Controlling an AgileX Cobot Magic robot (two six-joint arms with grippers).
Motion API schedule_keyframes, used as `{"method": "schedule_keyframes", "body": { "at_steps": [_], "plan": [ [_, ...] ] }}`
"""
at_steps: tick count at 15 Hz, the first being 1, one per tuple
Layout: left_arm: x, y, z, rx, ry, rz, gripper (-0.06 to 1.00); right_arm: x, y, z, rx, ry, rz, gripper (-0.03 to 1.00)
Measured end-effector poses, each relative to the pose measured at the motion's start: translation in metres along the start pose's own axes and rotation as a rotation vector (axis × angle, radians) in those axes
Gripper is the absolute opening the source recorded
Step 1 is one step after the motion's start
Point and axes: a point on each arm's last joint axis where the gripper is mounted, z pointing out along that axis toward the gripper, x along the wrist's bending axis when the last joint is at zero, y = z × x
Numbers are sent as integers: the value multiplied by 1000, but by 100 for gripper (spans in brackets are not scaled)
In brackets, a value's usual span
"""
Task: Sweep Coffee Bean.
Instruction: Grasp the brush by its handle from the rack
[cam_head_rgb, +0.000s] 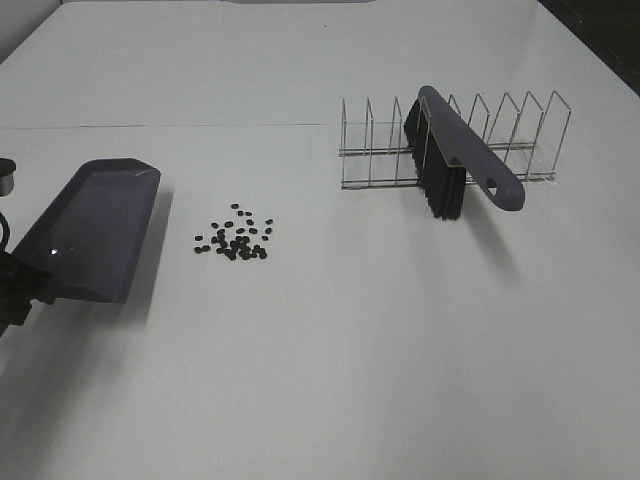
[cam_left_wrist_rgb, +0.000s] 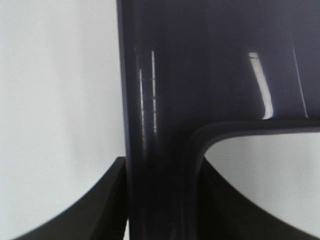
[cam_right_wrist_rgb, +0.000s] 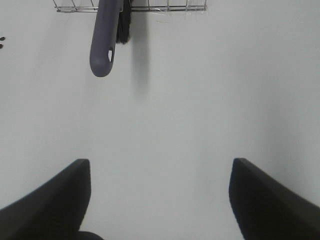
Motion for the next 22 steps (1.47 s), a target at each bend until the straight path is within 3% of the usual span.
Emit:
{"method": "schedule_keyframes", "body": {
  "at_steps": [3,7,8,12,17,19,22],
  "plan": [
    [0,0,0,-3,-1,0,34,8,51,21,115,34,21,72],
    [0,0,0,-3,-1,0,34,17,119,55,132,73,41,72],
    [0,0,0,-3,-1,0,34,24,154,79,130,114,59,72],
    [0,0,0,-3,-1,0,34,34,196,141,157,160,81,72],
    [0,0,0,-3,-1,0,34,42,216,226,223,179,95,72],
    [0,0,0,-3,-1,0,34,49,206,280,307,174,91,72],
    [0,0,0,-3,-1,0,34,72,190,312,374,151,24,72]
  ]
}}
